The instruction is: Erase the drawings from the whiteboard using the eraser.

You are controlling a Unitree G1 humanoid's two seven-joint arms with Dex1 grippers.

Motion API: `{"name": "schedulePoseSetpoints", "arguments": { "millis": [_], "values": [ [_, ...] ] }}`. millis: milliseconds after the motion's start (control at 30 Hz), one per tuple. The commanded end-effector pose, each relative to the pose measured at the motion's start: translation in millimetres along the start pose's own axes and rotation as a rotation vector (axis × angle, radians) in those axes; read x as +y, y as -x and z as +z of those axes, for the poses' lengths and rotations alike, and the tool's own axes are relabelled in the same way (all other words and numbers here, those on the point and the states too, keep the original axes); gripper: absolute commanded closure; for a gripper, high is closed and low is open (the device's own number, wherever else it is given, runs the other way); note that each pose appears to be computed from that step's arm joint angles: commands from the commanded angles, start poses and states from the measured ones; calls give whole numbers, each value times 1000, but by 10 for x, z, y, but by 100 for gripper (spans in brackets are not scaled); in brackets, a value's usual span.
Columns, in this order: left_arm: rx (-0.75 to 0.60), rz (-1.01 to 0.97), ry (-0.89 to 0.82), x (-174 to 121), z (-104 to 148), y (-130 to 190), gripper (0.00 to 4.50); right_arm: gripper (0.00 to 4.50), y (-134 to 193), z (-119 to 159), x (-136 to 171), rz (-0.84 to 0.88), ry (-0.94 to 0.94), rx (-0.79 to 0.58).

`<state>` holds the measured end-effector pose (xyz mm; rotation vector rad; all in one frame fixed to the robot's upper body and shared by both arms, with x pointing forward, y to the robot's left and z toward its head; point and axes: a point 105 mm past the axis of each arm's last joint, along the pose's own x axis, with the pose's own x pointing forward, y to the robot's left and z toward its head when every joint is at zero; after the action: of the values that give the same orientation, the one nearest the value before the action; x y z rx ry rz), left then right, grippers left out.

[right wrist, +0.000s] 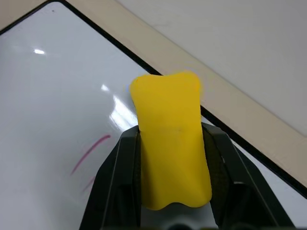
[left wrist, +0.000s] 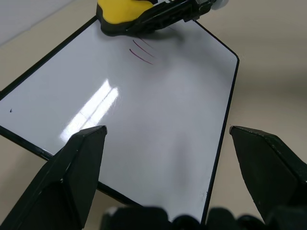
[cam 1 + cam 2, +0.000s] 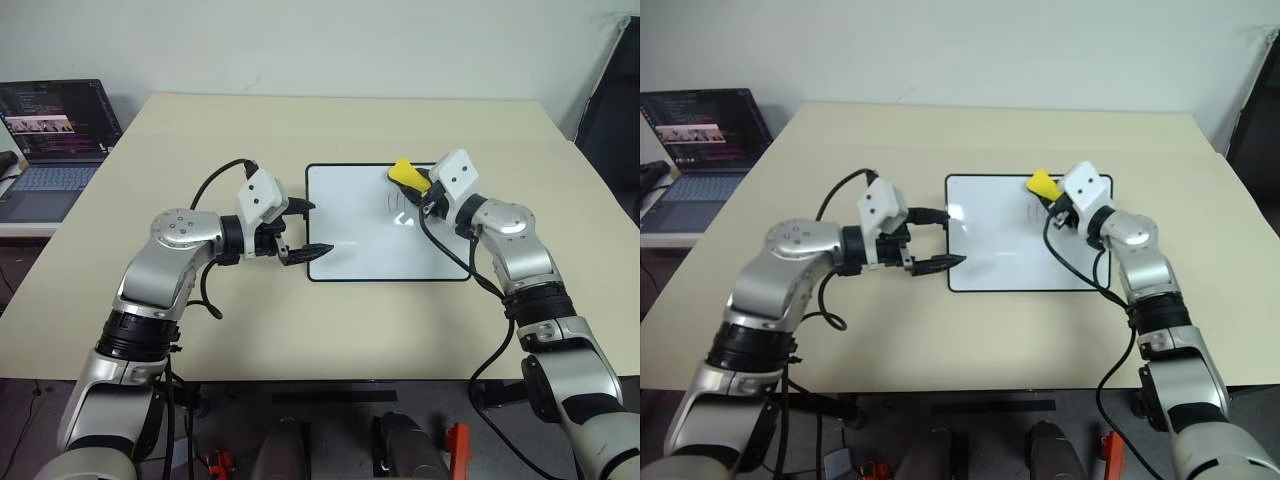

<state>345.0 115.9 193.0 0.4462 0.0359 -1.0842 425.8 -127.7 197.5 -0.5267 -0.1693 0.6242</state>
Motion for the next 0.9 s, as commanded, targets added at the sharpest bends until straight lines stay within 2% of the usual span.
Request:
{"name": "schedulePoseSetpoints", "arguments": {
  "millis": [33, 167, 400, 467, 567, 800, 900],
  "values": [
    [-37, 19, -48, 23, 157, 50, 0, 315, 8, -23, -30, -9, 4, 1],
    [-36, 17, -52, 30, 155, 54, 0, 315, -3, -176, 162, 59, 23, 55],
    [-44, 12, -57, 35, 187, 26, 0, 315, 73, -445, 763, 280, -2, 125],
    [-44, 13, -58, 36, 187, 24, 0, 315, 104, -485, 834, 293, -18, 132],
    [-44, 13, -57, 39, 189, 26, 0, 315, 116, -500, 754, 241, -33, 135],
    [-42, 10, -56, 32, 184, 16, 0, 315, 126, -549, 119, -39, -73, 182],
    [-43, 7, -54, 27, 183, 7, 0, 315, 137, -606, 34, -85, -128, 212]
  ]
}}
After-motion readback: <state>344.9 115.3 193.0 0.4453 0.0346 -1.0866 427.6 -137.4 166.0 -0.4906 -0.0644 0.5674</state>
